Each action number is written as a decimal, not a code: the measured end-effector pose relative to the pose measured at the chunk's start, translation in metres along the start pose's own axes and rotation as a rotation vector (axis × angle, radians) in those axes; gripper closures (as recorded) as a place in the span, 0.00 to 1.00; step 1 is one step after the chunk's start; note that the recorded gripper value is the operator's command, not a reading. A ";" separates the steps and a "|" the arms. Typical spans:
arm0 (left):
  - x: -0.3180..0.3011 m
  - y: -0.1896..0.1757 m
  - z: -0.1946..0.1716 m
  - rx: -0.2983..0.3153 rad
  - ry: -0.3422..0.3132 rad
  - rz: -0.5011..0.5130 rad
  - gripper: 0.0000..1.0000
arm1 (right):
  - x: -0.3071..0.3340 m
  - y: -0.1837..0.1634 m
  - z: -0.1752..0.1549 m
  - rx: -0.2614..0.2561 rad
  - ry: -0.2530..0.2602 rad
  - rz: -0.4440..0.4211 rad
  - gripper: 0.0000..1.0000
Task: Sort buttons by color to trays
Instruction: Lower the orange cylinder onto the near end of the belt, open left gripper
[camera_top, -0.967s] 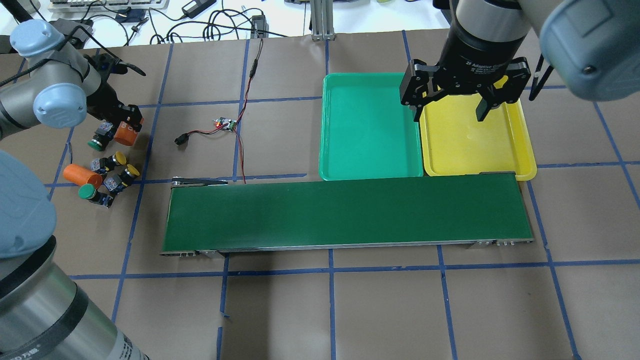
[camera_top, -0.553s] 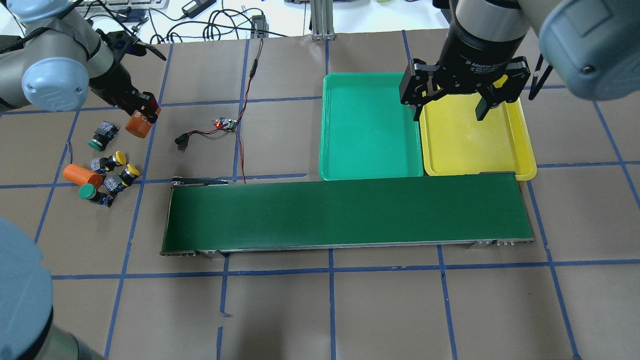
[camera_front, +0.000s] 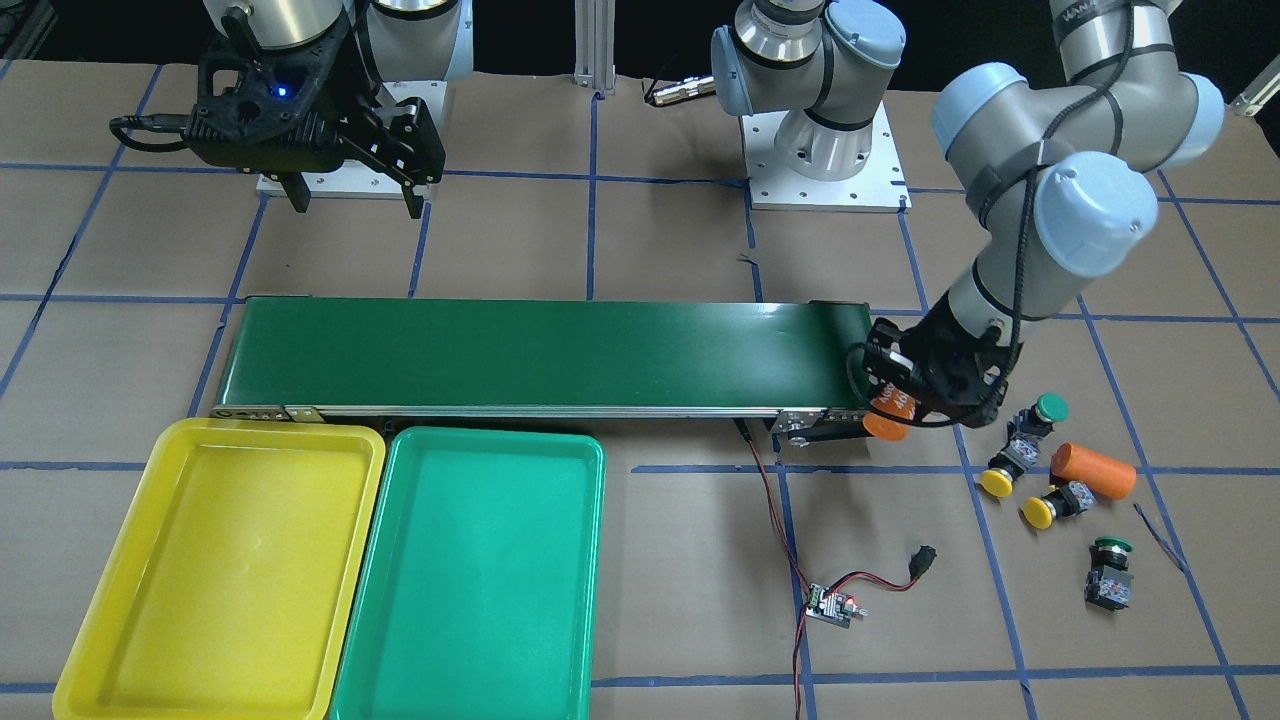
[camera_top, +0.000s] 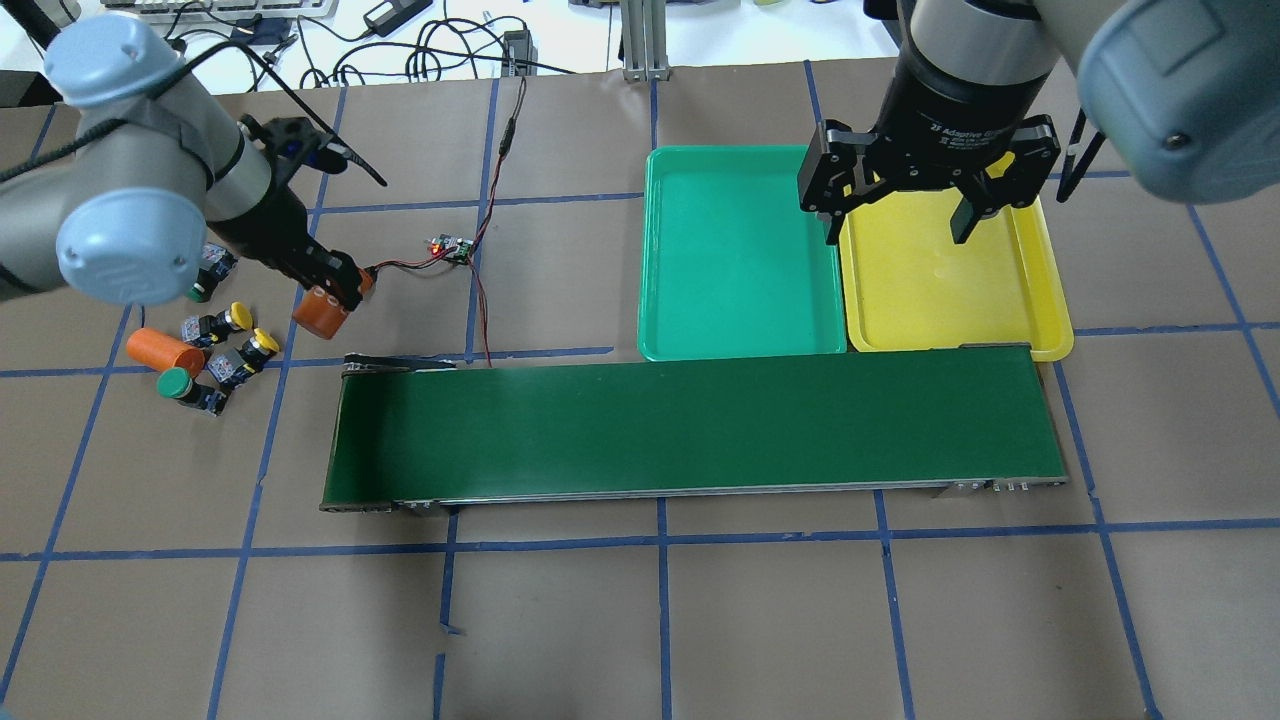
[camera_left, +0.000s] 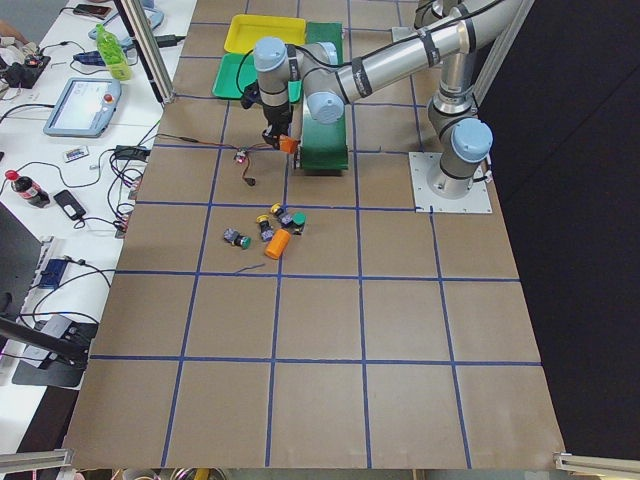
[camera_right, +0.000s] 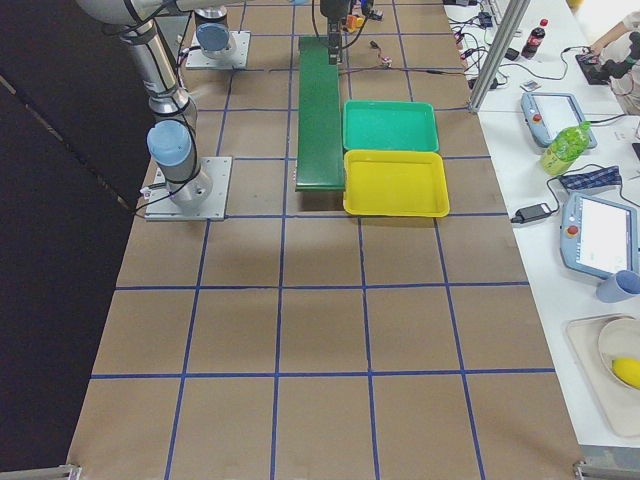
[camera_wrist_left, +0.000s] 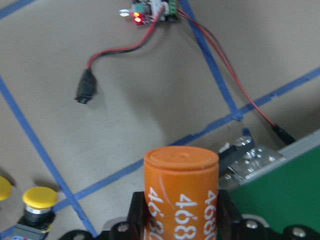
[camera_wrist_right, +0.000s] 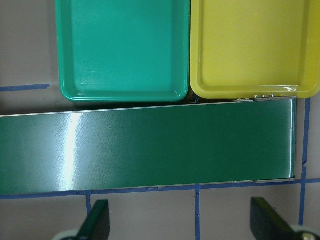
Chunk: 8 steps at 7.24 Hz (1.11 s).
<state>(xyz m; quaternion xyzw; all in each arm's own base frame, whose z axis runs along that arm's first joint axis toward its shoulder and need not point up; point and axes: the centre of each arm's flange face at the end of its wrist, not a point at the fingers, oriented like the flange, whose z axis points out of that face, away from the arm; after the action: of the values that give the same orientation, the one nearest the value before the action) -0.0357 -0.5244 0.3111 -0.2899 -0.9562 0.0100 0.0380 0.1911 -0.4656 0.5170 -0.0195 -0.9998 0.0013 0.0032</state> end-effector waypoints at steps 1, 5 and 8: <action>0.011 0.009 0.004 0.006 0.008 0.050 1.00 | 0.000 -0.001 0.003 -0.002 0.002 0.000 0.00; 0.044 0.041 0.032 -0.011 0.062 0.176 0.94 | 0.002 0.000 0.004 -0.003 0.013 -0.002 0.00; 0.053 0.046 0.041 0.010 0.100 0.290 0.07 | 0.002 0.001 0.005 -0.007 0.011 -0.002 0.00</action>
<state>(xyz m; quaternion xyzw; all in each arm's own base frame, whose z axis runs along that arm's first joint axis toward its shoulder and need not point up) -0.0575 -0.4561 0.2717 -0.4247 -0.9013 0.0059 0.0852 0.1893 -0.4640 0.5123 -0.0185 -0.9998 -0.0022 0.0084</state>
